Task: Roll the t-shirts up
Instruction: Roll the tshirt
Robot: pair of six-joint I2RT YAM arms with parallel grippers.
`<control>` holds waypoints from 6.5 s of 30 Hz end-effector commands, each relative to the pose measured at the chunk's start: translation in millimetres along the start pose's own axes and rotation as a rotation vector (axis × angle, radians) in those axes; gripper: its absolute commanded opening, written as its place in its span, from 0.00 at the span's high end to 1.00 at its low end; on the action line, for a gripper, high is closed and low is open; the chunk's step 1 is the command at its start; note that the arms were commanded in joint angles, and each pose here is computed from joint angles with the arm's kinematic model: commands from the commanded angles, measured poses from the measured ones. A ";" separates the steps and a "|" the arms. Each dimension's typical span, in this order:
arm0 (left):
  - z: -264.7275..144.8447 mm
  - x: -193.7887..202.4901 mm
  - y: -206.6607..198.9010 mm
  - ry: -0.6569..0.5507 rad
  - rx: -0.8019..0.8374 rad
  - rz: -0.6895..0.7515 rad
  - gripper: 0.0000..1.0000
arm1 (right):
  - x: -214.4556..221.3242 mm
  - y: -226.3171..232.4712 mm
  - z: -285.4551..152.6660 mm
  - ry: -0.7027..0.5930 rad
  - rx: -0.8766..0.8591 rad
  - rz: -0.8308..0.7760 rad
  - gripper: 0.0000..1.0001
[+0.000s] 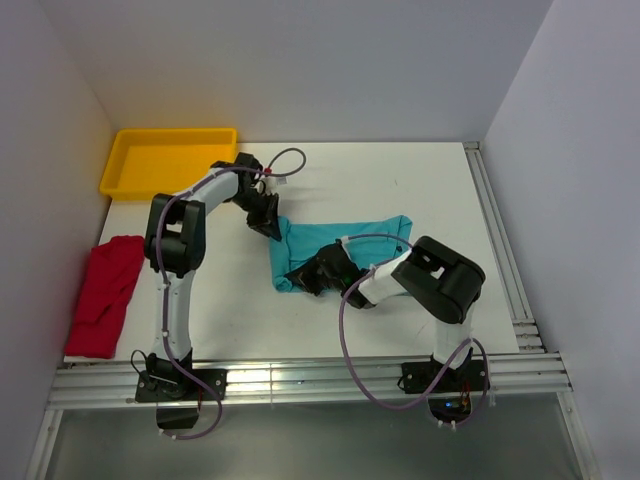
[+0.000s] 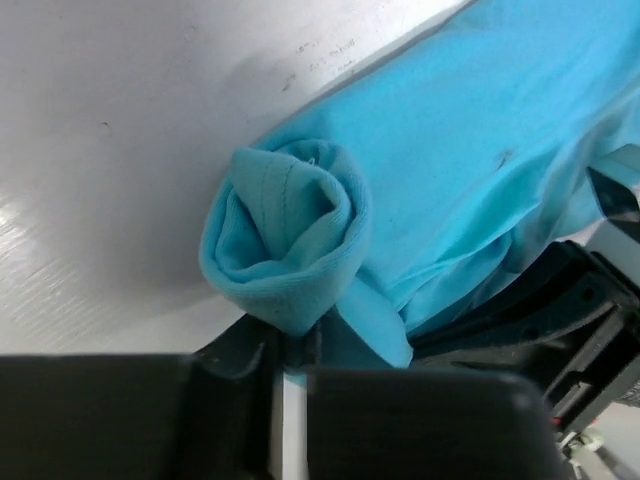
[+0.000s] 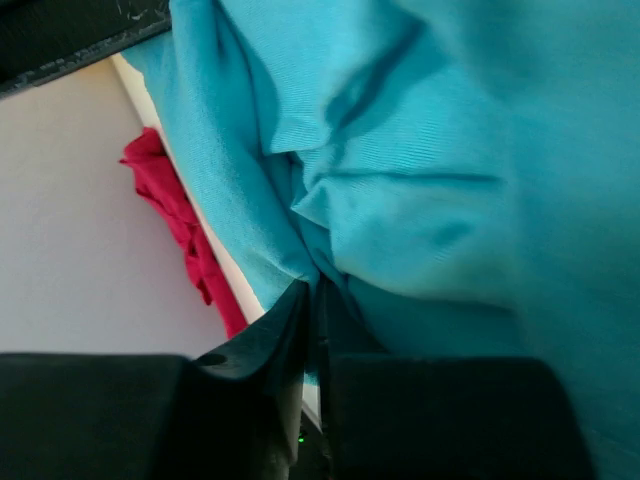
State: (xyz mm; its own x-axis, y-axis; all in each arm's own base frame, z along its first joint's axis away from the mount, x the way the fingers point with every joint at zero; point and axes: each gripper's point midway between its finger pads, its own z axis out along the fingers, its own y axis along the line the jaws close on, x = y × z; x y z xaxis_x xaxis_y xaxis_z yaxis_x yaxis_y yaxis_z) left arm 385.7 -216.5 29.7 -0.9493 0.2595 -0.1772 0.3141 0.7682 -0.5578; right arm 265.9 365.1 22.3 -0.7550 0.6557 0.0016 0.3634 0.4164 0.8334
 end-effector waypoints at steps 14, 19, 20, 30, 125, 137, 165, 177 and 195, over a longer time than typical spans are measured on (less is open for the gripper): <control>-24.3 3.5 40.8 0.121 -0.341 0.149 1.00 | -31.8 22.6 -23.2 -0.189 0.189 -0.353 0.56; -31.7 4.7 48.2 0.136 -0.394 0.183 1.00 | -22.4 39.1 -20.9 -0.213 0.235 -0.484 0.56; -32.9 4.5 49.4 0.139 -0.403 0.185 1.00 | -20.2 50.1 -21.2 -0.219 0.241 -0.507 0.55; -37.6 5.7 49.3 0.175 -0.443 0.216 1.00 | 14.8 71.2 -4.8 -0.280 0.423 -0.810 0.46; -16.6 -10.0 2.8 -0.091 0.031 0.034 0.37 | 10.7 -6.3 2.3 -0.034 0.039 -0.049 1.00; -15.9 -14.9 9.7 -0.056 -0.023 0.035 1.00 | -2.1 4.4 -1.0 -0.100 0.109 -0.211 0.76; -45.3 -3.7 48.1 0.122 -0.395 0.164 1.00 | 12.3 70.6 0.8 -0.289 0.486 -0.879 0.48; -38.9 -9.6 41.0 0.127 -0.400 0.185 1.00 | 20.9 75.5 14.5 -0.323 0.561 -1.010 0.43; -33.9 -13.5 32.2 0.133 -0.388 0.200 1.00 | 36.6 61.1 34.8 -0.262 0.620 -1.098 0.37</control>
State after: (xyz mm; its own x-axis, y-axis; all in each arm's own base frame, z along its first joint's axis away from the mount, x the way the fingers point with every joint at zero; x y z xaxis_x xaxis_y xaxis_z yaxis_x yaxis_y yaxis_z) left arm 403.4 -169.7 36.3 -0.8825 0.4574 -0.1092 0.4700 0.8653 -0.1741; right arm 275.9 434.2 43.7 -0.7344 -0.1289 -0.6664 -0.1303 0.9903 -0.0480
